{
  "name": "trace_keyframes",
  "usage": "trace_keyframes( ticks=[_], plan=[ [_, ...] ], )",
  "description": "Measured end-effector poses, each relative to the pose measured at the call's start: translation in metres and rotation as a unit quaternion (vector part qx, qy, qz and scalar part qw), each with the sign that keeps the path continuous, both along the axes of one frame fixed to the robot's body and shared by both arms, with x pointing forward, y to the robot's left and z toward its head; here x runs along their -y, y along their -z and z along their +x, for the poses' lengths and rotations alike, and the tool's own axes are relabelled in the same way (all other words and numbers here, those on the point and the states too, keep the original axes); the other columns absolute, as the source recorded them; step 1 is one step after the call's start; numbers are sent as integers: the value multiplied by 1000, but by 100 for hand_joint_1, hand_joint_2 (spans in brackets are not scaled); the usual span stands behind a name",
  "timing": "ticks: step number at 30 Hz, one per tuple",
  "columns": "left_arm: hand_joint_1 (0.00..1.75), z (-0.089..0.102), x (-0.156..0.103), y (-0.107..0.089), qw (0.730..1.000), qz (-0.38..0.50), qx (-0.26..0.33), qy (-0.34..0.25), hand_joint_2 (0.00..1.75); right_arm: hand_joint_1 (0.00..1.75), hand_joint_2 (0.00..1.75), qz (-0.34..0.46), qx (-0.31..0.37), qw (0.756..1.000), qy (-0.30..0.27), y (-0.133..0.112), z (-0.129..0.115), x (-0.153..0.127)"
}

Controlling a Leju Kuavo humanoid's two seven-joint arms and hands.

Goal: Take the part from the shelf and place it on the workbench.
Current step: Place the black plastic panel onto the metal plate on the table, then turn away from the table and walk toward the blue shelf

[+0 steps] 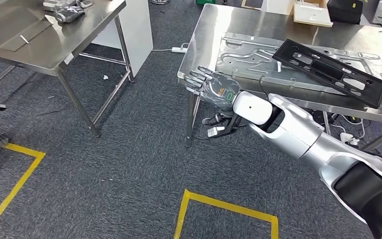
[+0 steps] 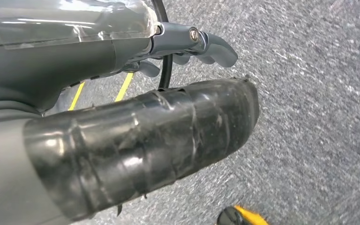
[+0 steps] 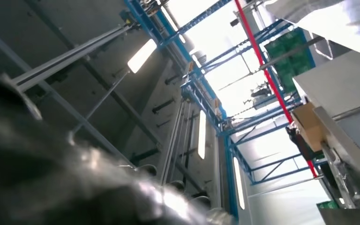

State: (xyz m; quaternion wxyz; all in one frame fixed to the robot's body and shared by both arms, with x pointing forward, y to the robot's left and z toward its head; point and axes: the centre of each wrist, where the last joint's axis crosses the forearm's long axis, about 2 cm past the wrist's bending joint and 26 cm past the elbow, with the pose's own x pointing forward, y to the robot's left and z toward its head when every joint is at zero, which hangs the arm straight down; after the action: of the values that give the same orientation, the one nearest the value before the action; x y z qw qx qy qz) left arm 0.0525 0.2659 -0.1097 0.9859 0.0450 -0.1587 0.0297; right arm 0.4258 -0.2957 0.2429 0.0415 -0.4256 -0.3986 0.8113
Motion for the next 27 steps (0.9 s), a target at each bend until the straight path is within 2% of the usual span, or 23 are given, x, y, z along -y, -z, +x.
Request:
trace_keyframes(
  ticks=[20,27],
  plan=[
    [0,2,-2,0,1000,0,7,-1,0,0,0,3,5,1000,-7,-5,1,-5],
    [0,3,-2,0,1000,0,9,-1,0,0,0,2,-3,1000,-5,1,-1,-5]
  ],
)
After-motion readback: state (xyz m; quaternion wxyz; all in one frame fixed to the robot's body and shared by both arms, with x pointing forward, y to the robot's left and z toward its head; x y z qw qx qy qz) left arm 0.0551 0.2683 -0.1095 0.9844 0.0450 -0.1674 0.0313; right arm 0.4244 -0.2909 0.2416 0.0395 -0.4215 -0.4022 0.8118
